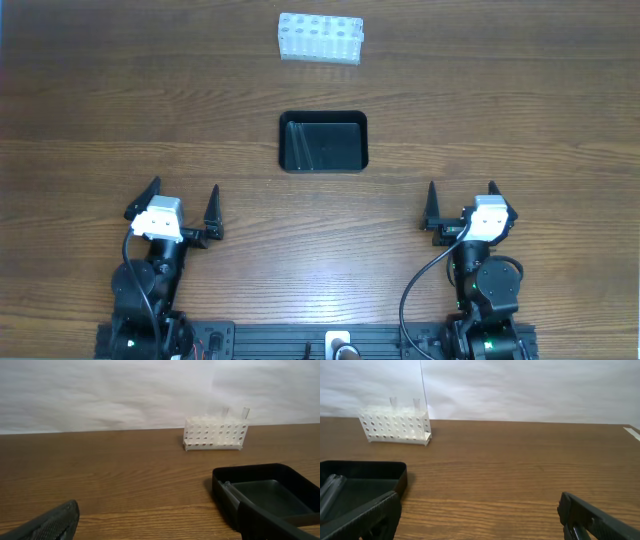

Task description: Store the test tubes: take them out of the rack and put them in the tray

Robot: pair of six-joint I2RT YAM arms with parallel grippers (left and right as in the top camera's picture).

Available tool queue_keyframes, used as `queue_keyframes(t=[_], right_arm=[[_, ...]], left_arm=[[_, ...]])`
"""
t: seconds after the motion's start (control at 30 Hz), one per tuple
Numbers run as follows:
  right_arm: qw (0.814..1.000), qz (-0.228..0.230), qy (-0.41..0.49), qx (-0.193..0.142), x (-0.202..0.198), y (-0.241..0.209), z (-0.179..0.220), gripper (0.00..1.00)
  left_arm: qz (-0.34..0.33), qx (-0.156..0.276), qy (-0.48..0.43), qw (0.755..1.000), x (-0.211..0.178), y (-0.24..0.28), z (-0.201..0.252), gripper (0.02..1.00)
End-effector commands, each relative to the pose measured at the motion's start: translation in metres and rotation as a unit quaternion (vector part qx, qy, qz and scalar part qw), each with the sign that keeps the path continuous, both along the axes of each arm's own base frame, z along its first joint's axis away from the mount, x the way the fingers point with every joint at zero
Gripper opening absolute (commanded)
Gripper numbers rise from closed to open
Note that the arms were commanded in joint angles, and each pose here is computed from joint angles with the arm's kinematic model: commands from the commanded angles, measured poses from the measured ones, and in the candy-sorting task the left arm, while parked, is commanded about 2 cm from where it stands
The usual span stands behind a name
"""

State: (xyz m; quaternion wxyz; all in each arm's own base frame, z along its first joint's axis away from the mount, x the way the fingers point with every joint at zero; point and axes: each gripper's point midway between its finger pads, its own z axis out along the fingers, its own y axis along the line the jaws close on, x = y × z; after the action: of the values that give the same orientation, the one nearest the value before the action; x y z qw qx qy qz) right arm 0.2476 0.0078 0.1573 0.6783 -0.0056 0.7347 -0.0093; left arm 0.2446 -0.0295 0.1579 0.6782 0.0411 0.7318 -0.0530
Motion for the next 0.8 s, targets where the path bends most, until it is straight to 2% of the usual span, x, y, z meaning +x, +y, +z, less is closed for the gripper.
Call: queue_keyframes(t=[0.03,0.23,0.4,0.57,0.8], right_arm=[[1.0,0.01,0.016,0.007,0.003,0.004,-0.008,0.991],[1.0,0.019,-0.009,0.01,0.019,0.008,0.008,0.993],[0.996,0.083,-0.023,0.015,0.044,0.034,0.039,0.991],[0.991,0.133,0.009,0.016,0.082,0.062,0.058,0.991],[0.977,0.201,0.067,0.022,0.147,0.133,0.056,0.993]], left_arm=[[-0.005,0.005,-0.001,1.0,0.0,-0.001,-0.001,0.998],[-0.005,0.005,-0.001,1.0,0.0,-0.001,-0.001,0.998],[-0.005,0.005,-0.001,1.0,0.0,-0.001,-0.001,1.0],[-0.005,0.005,-0.001,1.0,0.0,-0.001,-0.001,1.0],[-0.005,0.005,-0.001,1.0,0.0,-0.001,-0.001,1.0]])
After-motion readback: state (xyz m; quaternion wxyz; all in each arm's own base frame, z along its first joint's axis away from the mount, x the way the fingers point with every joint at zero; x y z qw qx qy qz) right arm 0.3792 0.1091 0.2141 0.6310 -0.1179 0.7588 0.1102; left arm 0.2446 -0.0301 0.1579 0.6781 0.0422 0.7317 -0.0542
